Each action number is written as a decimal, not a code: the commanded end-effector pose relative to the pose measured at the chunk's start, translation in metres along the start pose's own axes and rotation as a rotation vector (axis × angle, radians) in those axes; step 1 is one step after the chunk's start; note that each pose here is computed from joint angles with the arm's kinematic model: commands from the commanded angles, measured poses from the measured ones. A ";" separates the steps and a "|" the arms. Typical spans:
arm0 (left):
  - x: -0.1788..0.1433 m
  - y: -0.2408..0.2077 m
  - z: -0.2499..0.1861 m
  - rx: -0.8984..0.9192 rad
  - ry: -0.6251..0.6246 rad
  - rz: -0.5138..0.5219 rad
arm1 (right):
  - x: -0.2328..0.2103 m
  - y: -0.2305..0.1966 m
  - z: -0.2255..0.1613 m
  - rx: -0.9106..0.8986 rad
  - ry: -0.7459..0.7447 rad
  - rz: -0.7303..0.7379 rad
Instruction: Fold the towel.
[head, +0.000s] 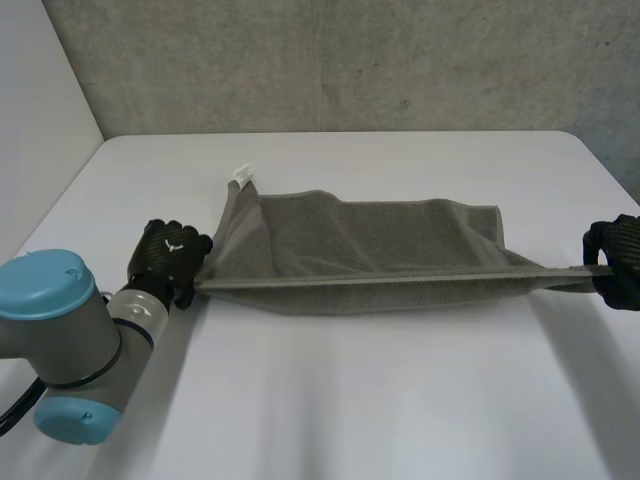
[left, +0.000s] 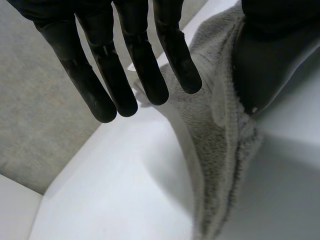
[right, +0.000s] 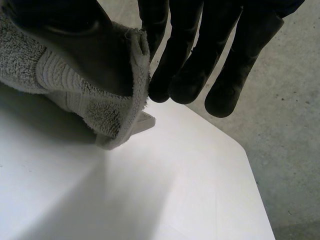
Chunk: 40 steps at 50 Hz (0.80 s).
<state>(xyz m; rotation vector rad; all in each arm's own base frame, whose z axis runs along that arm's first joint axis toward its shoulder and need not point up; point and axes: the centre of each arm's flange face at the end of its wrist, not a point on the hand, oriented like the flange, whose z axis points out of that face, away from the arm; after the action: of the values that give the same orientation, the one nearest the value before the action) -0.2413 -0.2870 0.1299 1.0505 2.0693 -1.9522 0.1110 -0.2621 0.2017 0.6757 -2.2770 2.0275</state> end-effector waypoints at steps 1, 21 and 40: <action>0.008 0.006 -0.015 -0.075 0.064 -0.006 | -0.002 0.002 0.003 -0.022 -0.018 0.013; -0.047 -0.052 -0.023 0.087 -0.093 0.156 | -0.004 -0.032 0.005 -0.050 -0.107 0.020; -0.073 -0.119 -0.072 0.247 -0.068 0.186 | 0.020 -0.129 0.002 0.005 -0.177 -0.060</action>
<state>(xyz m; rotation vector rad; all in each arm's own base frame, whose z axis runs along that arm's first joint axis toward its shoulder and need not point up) -0.2219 -0.2404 0.3031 1.0667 1.5357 -2.2459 0.1360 -0.2594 0.3486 0.9031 -2.1883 2.1427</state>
